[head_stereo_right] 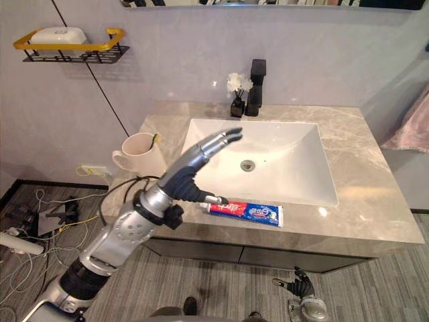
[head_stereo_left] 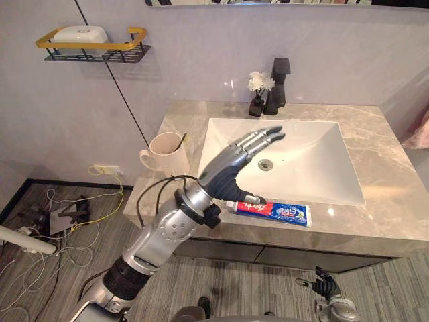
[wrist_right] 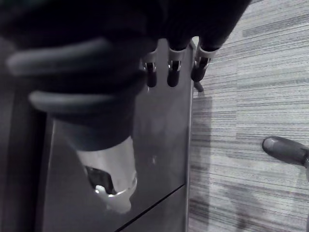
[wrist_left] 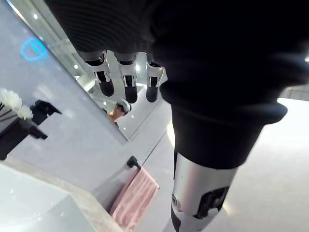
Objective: Organize washtable
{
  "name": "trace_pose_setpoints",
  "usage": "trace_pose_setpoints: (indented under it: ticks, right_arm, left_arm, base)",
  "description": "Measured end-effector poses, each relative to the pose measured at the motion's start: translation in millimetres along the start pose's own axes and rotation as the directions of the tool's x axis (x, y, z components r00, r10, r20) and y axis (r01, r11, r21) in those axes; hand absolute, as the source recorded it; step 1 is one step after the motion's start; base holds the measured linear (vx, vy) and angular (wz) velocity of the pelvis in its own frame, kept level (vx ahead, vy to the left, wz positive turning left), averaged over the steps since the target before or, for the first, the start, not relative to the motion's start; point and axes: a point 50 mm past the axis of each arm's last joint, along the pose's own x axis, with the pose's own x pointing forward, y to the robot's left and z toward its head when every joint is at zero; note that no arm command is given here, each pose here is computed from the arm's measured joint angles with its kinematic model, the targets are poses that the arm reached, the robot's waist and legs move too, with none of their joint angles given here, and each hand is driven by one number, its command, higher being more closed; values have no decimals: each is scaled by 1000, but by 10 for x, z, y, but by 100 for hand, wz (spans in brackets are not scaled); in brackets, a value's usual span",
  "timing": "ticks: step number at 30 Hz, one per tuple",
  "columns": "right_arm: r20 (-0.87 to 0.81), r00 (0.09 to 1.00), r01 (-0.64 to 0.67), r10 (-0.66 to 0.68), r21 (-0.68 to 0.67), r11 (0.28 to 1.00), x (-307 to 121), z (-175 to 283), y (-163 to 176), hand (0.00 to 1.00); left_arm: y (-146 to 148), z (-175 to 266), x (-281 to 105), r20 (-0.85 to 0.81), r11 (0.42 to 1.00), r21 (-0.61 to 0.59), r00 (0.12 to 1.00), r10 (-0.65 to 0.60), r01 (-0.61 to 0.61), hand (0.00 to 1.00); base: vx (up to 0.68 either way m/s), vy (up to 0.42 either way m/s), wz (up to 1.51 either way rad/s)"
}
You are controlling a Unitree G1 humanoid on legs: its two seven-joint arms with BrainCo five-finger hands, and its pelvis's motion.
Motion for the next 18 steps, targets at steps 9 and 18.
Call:
trace_pose_setpoints:
  ticks: [9,18]
  right_arm:
    - [-6,1000,13,-13,50,999,-15,-31,21,0]
    - [24,1000,16,-17,63,998,14,66,23,0]
  left_arm:
    - [-197,-261,-9,-145,998,14,988,-62,65,0]
    - [-400,-589,-125,-306,987,30,941,-141,158,0]
  base:
    - [14,7,0]
    - [-10,4,-2]
